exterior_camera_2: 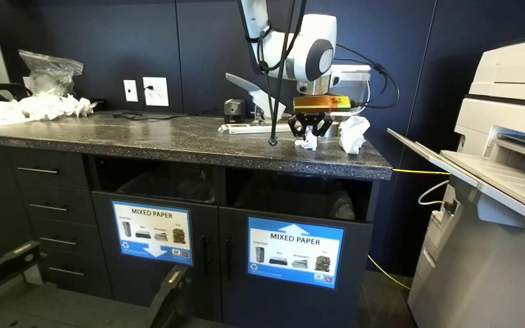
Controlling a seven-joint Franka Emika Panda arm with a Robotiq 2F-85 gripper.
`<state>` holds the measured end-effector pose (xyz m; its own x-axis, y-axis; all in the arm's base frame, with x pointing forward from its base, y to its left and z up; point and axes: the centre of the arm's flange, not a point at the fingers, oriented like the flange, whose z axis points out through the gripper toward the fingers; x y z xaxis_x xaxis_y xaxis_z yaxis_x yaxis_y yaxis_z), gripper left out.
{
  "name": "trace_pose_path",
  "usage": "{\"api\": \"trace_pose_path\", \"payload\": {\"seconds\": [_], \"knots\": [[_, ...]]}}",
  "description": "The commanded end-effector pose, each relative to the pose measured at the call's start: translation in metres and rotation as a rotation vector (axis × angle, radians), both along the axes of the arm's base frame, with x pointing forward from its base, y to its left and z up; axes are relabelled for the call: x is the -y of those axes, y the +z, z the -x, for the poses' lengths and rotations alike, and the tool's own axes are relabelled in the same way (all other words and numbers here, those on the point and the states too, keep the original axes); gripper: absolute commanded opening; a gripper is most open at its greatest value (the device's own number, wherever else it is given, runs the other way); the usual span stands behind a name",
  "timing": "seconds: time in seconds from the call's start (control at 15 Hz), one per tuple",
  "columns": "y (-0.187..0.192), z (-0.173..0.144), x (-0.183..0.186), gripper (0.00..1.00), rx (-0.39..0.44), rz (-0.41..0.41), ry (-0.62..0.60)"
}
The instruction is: Put the tissues into the rubbish bin.
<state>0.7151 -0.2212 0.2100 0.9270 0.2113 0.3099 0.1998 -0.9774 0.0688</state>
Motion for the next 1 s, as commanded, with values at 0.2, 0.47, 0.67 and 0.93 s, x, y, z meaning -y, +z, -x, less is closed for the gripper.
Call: {"api": "trace_pose_path", "payload": {"seconds": [0.2,0.47,0.67,0.93], "knots": [[0.008,0.014,-0.036,0.16,-0.121,0.031,0.096],[0.017,0.043,-0.060,0.15,-0.167,0.075,0.124],[0.022,0.074,-0.079,0.16,-0.207,0.113,0.127],[0.030,0.118,-0.090,0.16,-0.265,0.134,0.099]]}}
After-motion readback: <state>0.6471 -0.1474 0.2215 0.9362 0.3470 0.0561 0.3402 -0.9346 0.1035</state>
